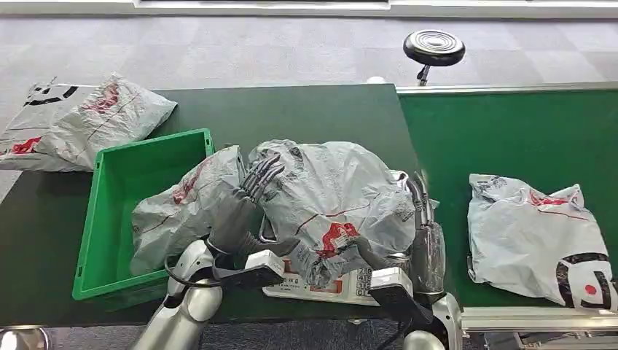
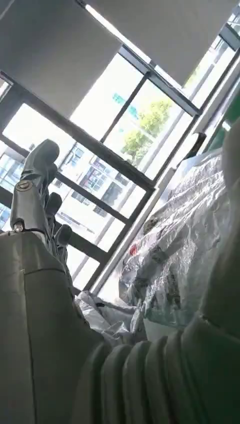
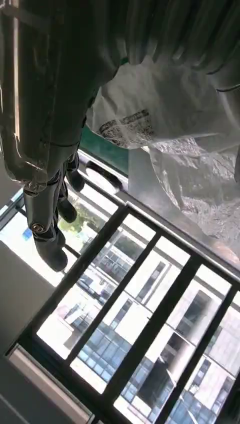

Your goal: Moved the parcel from conveyor to table for the left to box.

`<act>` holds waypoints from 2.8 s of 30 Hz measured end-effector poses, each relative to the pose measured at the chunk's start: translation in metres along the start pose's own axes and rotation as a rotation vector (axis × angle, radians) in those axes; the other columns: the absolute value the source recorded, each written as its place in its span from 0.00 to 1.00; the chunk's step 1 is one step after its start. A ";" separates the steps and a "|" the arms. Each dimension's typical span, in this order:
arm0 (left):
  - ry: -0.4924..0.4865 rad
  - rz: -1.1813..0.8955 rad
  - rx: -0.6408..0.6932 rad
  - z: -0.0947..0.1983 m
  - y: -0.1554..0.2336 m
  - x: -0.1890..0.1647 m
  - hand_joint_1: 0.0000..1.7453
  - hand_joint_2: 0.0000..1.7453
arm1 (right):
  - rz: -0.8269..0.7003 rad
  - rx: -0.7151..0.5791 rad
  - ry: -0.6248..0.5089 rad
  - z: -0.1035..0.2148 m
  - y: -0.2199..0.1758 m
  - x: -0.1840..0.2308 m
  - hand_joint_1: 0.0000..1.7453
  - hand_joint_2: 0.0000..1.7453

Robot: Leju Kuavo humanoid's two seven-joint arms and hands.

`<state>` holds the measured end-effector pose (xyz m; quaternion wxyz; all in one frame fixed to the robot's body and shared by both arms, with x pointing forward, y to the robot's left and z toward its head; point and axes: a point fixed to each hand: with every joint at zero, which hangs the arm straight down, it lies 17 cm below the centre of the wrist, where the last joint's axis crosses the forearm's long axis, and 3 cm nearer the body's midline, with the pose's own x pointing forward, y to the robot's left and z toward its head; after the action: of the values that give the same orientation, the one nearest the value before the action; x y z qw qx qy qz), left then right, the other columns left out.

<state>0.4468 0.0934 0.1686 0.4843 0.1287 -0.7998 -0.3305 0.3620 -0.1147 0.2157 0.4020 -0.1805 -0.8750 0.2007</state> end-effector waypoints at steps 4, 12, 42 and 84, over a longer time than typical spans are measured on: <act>-0.007 -0.038 -0.032 -0.002 -0.007 0.000 0.00 1.00 | -0.005 -0.003 -0.001 0.000 -0.001 0.000 0.00 1.00; -0.036 -0.143 -0.330 -0.013 -0.082 -0.005 0.00 1.00 | -0.025 0.004 -0.016 0.000 0.000 0.002 0.00 1.00; -0.052 -0.136 -0.697 0.007 -0.178 -0.014 1.00 1.00 | 0.022 0.018 0.021 0.019 -0.001 0.003 0.00 1.00; -0.365 -0.545 -0.058 -0.094 0.007 0.106 1.00 1.00 | 0.084 -0.050 0.057 0.027 -0.032 0.002 0.00 1.00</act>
<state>0.4754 0.0048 0.2753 0.2300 0.2627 -0.8000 -0.4880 0.3349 -0.1466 0.2165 0.4135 -0.2326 -0.8595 0.1901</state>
